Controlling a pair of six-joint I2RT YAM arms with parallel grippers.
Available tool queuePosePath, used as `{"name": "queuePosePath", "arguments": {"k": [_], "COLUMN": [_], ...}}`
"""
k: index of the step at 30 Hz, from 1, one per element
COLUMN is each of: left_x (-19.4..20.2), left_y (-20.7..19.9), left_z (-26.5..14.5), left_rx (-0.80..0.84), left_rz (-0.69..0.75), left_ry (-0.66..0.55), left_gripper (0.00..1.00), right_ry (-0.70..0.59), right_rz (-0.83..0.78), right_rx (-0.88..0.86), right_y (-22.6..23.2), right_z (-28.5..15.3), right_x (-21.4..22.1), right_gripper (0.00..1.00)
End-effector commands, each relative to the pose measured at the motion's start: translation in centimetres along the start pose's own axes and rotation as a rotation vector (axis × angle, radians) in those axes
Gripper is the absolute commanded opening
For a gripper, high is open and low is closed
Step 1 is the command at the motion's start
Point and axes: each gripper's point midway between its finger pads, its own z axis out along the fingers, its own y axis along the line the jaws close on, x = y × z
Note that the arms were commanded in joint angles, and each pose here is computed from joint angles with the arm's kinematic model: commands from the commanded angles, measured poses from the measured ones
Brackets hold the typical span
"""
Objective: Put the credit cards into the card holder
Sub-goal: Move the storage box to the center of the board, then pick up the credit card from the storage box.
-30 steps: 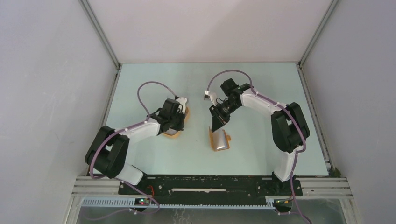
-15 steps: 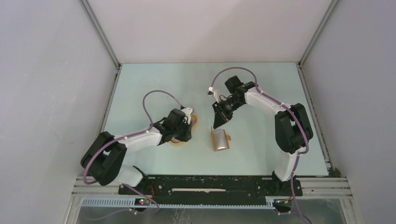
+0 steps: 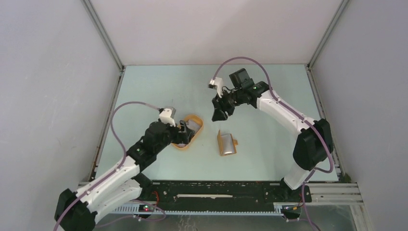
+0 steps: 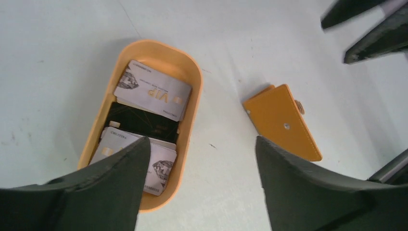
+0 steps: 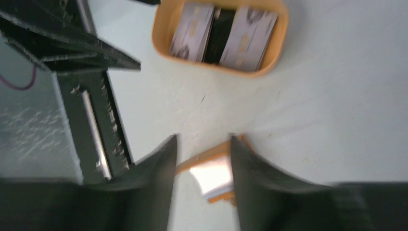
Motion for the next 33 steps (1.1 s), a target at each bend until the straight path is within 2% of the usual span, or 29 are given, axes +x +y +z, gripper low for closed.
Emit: {"name": "queuePosePath", "arguments": {"k": [1, 2, 3, 4, 6, 8, 16, 20, 23, 26, 30, 33], "left_x": [-1.5, -1.7, -2.0, -2.1, -2.7, -3.1, -6.5, -7.1, -7.3, -6.1, -6.3, -6.5], "left_y": [1.6, 1.8, 2.1, 2.4, 2.8, 3.7, 3.8, 2.9, 3.1, 5.2, 4.8, 5.9], "left_z": [-0.8, -1.0, -1.3, -1.5, -2.2, -3.1, -7.0, -9.0, -10.9, -11.7, -11.8, -12.2], "left_rx": [-0.029, -0.030, -0.032, -0.035, -0.045, -0.082, -0.132, -0.126, -0.159, -0.263, -0.235, -0.279], "left_rz": [-0.116, -0.139, -0.152, -0.162, -0.172, -0.187, -0.214, -0.193, -0.109, -0.044, -0.037, -0.047], "left_ry": [-0.148, -0.169, -0.186, -0.198, -0.229, -0.249, -0.306, -0.265, -0.217, -0.193, -0.213, -0.231], "left_gripper": [0.91, 0.93, 0.94, 0.95, 0.96, 0.97, 0.98, 0.98, 0.98, 0.99, 0.99, 0.99], "right_ry": [-0.242, -0.256, -0.247, -0.218, -0.140, -0.093, 0.055, 0.136, 0.187, 0.222, 0.251, 0.275], "right_rz": [-0.190, -0.166, -0.135, -0.109, -0.041, -0.002, 0.041, 0.029, 0.025, 0.008, -0.022, -0.028], "right_rx": [0.146, 0.125, 0.079, 0.011, -0.096, -0.109, 0.047, 0.142, 0.201, 0.243, 0.300, 0.328], "right_y": [0.0, 0.1, 0.4, 1.0, 1.9, 1.7, 0.2, -1.3, -2.7, -3.6, -4.5, -5.1], "right_z": [-2.6, -2.4, -2.0, -1.5, -0.1, 1.8, 9.1, 12.0, 13.8, 15.3, 16.2, 16.5], "right_x": [-8.2, -8.7, -9.0, -9.1, -9.0, -8.5, -6.5, -5.7, -5.1, -4.3, -3.7, -3.0], "right_gripper": [0.76, 0.94, 0.99, 0.99, 1.00, 1.00, 0.97, 0.88, 0.81, 0.80, 0.81, 0.83]}}
